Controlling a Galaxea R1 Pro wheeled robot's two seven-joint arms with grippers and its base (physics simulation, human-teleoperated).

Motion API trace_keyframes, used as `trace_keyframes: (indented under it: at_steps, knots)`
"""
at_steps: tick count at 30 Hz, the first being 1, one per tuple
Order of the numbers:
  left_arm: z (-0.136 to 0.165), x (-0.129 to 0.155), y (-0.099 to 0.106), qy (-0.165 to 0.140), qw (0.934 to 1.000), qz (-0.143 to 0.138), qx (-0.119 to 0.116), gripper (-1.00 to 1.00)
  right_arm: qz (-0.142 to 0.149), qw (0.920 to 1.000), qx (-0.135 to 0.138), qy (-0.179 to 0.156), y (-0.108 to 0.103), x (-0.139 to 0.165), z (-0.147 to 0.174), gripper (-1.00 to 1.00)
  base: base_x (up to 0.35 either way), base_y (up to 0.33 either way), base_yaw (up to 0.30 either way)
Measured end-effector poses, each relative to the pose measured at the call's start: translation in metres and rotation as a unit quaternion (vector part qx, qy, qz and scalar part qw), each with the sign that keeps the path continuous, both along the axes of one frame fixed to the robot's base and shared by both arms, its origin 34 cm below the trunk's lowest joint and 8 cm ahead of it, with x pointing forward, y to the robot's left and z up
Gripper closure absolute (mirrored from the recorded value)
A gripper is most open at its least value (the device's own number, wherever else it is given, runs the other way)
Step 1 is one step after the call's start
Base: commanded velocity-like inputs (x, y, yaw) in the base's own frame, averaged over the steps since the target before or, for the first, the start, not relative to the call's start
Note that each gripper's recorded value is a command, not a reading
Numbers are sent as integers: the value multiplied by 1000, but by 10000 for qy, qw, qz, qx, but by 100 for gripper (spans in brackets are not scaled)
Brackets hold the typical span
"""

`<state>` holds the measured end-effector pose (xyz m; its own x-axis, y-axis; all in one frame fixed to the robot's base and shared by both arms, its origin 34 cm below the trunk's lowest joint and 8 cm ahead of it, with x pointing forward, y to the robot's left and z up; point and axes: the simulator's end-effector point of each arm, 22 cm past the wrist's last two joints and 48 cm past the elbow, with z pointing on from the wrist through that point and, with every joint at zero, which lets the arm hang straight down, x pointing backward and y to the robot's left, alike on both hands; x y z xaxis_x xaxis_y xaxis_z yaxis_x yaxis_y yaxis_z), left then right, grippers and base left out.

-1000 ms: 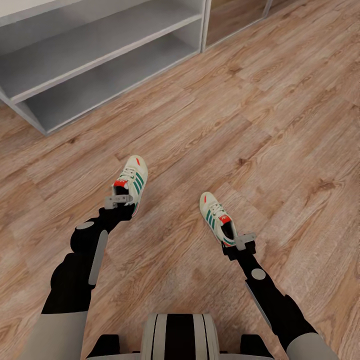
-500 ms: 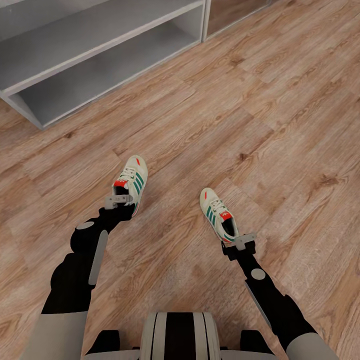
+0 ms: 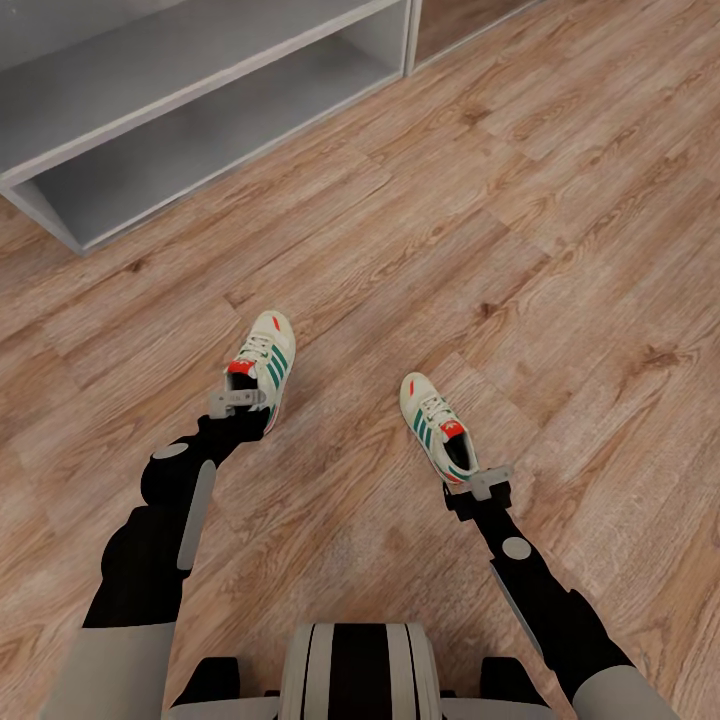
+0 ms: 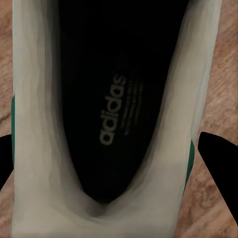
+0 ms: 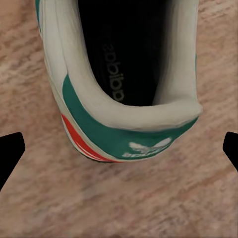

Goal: Pick up the two gym shoes and the two sandals from the corridor floor and place them onto the hallstand (shoe rack) in the corridor, making sure they are on the rack and not on the floor. Arrange them so the two gym shoes are next to each other and the two sandals are next to each other.

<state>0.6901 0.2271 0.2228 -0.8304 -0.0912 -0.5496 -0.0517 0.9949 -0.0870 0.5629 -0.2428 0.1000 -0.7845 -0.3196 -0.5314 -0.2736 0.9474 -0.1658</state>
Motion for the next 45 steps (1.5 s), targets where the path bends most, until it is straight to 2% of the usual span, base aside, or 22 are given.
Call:
trace_keyframes:
  at_steps: [16,17,45]
  knots:
    - [0,0,0,1,10000,-1,7,100,-4,10000,0,0,0,0,0,-100,69,0,0]
    - [0,0,0,0,10000,-1,7,100,-4,10000,0,0,0,0,0,100,11,0,0]
    - [0,-1,1,9,10000,5,10,100,-3,10000,34,0,4,0,0,100,1,0,0]
